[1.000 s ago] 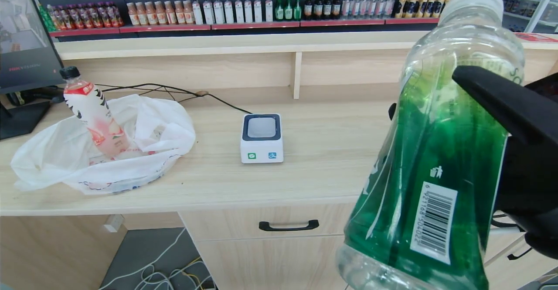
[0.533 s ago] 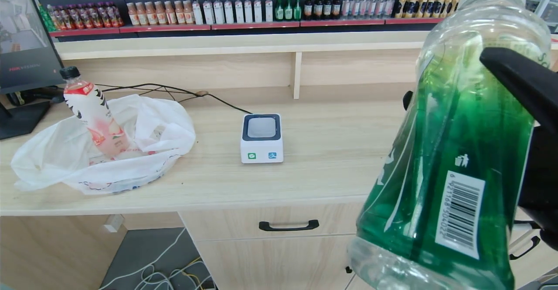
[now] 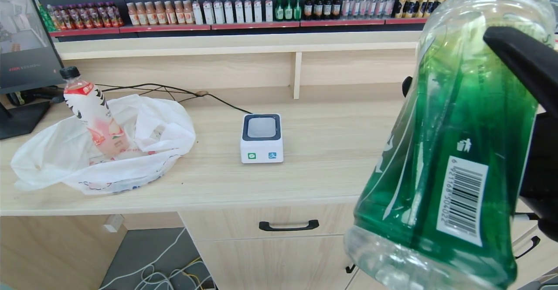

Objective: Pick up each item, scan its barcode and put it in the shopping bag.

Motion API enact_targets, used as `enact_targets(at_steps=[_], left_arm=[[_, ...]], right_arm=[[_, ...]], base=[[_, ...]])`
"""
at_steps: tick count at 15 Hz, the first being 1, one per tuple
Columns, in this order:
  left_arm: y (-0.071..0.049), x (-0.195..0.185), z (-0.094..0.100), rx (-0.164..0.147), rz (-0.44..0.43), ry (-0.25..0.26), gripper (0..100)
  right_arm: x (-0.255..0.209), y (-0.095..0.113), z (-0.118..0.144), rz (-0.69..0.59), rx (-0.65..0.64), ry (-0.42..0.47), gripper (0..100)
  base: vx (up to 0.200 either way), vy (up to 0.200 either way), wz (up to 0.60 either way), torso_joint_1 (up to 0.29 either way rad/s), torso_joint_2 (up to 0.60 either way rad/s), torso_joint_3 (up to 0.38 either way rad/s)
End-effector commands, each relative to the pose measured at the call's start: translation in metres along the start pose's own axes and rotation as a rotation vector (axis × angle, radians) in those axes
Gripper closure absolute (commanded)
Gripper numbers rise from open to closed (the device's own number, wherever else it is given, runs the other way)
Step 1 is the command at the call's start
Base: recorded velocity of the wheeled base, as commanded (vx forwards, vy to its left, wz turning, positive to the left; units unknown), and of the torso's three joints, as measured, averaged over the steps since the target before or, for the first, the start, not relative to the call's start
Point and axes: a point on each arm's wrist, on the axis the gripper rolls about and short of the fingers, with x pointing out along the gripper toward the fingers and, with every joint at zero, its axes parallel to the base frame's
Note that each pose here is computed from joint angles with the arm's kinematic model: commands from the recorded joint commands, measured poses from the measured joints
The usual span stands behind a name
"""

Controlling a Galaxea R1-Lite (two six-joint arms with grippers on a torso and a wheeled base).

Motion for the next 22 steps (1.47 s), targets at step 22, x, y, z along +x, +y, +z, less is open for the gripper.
enact_targets(at_steps=[22], left_arm=[[0.0, 0.0, 0.0, 0.0, 0.0, 0.0, 0]], right_arm=[[0.025, -0.048, -0.016, -0.137, -0.334, 0.1, 100]], base=[[0.0, 0.0, 0.0, 0.0, 0.0, 0.0]])
